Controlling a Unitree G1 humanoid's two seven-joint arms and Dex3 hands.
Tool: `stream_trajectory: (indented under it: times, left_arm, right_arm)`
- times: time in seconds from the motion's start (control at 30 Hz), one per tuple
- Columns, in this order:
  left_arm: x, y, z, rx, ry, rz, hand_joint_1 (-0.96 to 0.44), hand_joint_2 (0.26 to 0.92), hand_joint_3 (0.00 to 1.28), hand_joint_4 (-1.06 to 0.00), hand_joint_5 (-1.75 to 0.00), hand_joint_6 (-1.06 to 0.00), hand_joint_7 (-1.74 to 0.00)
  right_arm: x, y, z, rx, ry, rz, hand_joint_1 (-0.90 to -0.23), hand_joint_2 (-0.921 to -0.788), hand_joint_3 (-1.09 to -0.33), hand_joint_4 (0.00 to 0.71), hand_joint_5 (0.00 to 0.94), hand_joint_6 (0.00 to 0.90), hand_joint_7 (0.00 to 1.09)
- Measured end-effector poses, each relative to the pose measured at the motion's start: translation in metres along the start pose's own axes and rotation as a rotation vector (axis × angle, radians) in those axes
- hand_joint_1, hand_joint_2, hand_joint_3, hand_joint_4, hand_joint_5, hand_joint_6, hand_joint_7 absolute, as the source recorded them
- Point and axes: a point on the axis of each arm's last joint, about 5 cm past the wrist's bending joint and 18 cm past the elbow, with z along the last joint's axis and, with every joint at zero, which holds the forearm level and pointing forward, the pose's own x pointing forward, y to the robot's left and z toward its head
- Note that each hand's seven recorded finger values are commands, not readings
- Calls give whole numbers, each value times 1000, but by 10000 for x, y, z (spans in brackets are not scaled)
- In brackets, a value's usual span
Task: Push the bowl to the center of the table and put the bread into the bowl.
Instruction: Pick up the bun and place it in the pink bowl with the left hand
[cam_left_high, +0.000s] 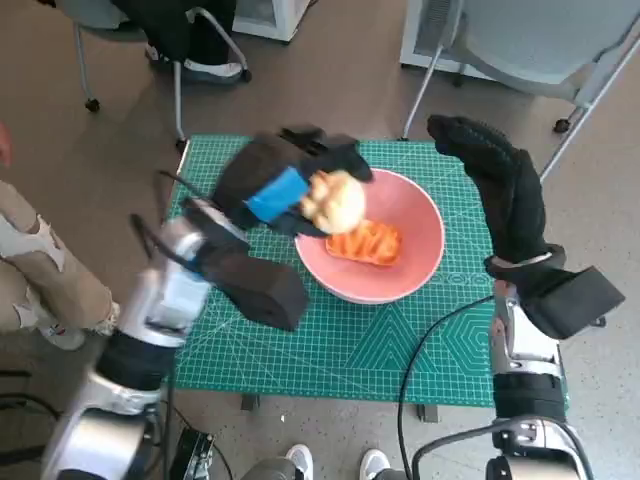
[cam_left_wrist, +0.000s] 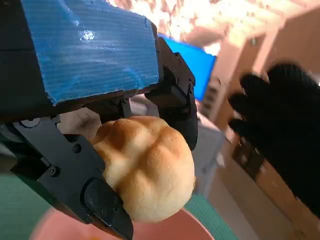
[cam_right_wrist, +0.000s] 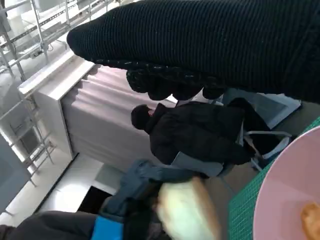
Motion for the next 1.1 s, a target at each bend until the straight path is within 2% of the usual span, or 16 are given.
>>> stream_trajectory:
  times: [0.63,0.73,0.8,0.83,0.87,0.9,0.93,0.97,1.0,1.1]
  left_arm:
    - [154,-174,-18,22,42,-96,1,915,8,-790,-1074,-684,-1089]
    - [161,-188,-41,22,58,-106,1,918,20,-762,-1095,-668,-1115]
    - [167,-196,-55,15,67,-111,1,920,125,-591,-1244,-593,-1216]
    - [169,-202,-60,6,71,-111,-2,885,139,-471,-967,-483,-994]
    - [171,-206,-63,-7,73,-113,-4,877,134,-449,-827,-468,-868]
    - [173,-211,-66,-18,75,-118,-10,864,109,-391,-565,-434,-631]
    - [174,-214,-67,-29,77,-124,-18,851,84,-320,-368,-394,-450]
    - [176,-219,-70,-44,79,-132,-35,825,56,-204,-235,-314,-297]
    - [176,-223,-75,-68,80,-147,-51,804,36,-130,-150,-258,-196]
    - [173,-220,-94,-122,89,-206,-90,777,15,-53,-61,-193,-86]
  right_arm:
    - [-41,-24,10,-11,3,-27,-706,-921,-856,148,7,6,429]
    - [-45,-25,14,-13,2,-33,-701,-921,-856,149,6,4,435]
    - [-49,-25,16,-16,2,-37,-699,-921,-856,149,6,2,437]
    - [-50,-24,19,-19,2,-38,-698,-921,-856,149,6,1,438]
    - [-51,-24,20,-20,1,-39,-697,-921,-856,150,6,1,438]
    - [-53,-24,21,-22,1,-41,-697,-921,-856,150,6,0,439]
    - [-53,-23,23,-25,2,-41,-696,-921,-856,150,6,0,439]
    - [-54,-22,24,-27,1,-41,-696,-921,-856,150,6,-1,439]
    - [-54,-22,25,-28,1,-42,-696,-921,-856,150,6,-1,439]
    - [-54,-21,26,-30,1,-46,-694,-921,-856,151,6,-1,439]
